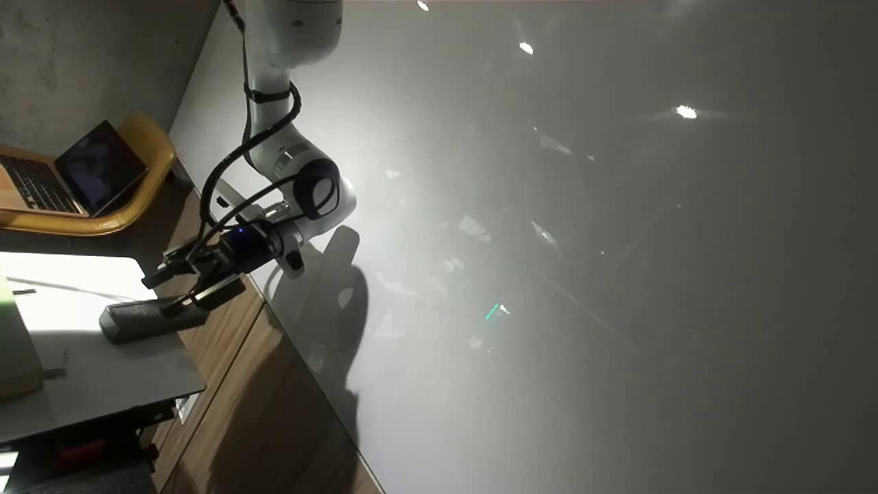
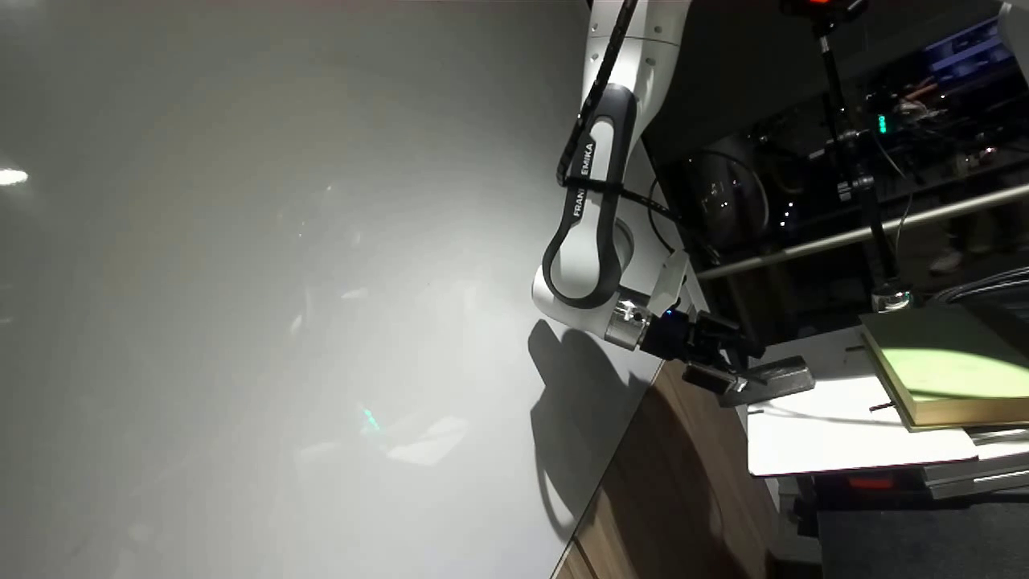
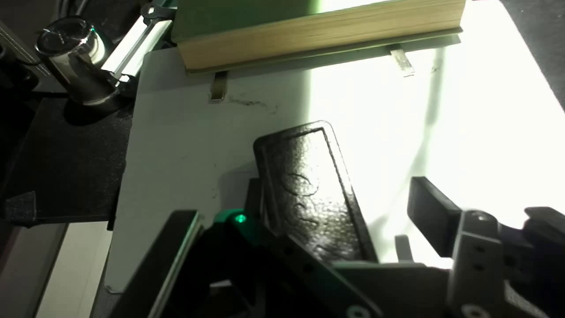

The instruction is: Use the eraser to wipe the table.

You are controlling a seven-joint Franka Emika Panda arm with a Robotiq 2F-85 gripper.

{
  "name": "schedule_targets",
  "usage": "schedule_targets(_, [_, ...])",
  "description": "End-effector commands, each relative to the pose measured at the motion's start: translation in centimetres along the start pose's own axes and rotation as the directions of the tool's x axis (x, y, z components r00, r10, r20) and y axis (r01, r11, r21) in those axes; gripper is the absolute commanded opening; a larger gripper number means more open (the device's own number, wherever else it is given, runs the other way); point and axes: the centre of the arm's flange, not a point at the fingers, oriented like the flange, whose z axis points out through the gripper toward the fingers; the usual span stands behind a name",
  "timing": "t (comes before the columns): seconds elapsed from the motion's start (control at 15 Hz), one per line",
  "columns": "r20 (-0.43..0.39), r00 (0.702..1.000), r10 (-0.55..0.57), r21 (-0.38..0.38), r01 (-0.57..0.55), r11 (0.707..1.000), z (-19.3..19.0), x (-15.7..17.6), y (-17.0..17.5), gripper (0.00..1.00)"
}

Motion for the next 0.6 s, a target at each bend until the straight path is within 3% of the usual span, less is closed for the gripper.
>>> schedule_targets(0.0, [0.042,0.999,-0.018,0.021,0.018,1.000,-0.61,0.85,0.07,0.58])
schedule_targets(0.33, [0.056,0.998,-0.022,0.024,0.020,1.000,-0.29,1.00,0.37,0.21])
schedule_targets(0.53, [0.055,0.998,-0.021,0.020,0.020,1.000,-0.22,0.75,0.29,0.13])
